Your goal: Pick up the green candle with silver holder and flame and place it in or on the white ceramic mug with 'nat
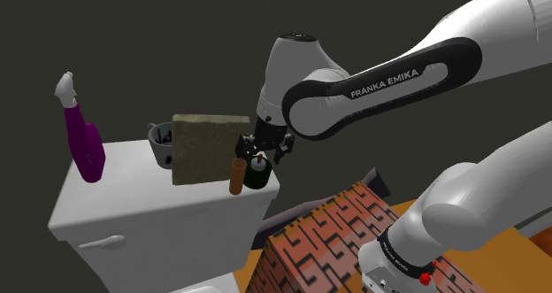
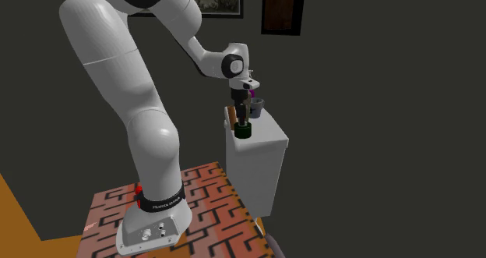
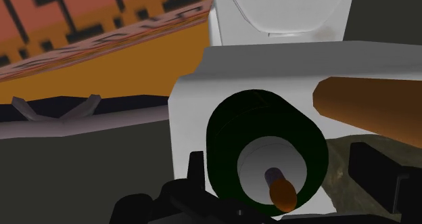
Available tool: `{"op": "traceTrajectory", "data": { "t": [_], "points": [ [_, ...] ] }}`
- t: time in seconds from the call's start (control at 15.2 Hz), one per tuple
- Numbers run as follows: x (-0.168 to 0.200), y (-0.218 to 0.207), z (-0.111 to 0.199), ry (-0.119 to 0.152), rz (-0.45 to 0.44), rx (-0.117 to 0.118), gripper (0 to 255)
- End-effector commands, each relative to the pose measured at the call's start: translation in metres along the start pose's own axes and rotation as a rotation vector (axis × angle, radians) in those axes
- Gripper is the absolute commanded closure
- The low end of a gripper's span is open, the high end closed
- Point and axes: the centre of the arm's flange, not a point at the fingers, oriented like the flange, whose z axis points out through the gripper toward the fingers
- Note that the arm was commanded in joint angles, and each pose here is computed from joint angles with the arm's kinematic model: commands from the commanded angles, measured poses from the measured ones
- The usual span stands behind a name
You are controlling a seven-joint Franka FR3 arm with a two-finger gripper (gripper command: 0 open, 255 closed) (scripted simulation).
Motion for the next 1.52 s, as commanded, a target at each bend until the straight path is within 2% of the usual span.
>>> {"op": "traceTrajectory", "data": {
  "t": [0.0,0.13,0.2,0.79,1.45],
  "points": [
    [0.000,0.000,0.000,0.000,0.000,0.000,0],
    [0.000,0.000,0.000,0.000,0.000,0.000,0],
    [0.000,0.000,0.000,0.000,0.000,0.000,255],
    [0.000,0.000,0.000,0.000,0.000,0.000,255],
    [0.001,0.000,-0.053,0.000,0.000,0.000,255]
  ]
}}
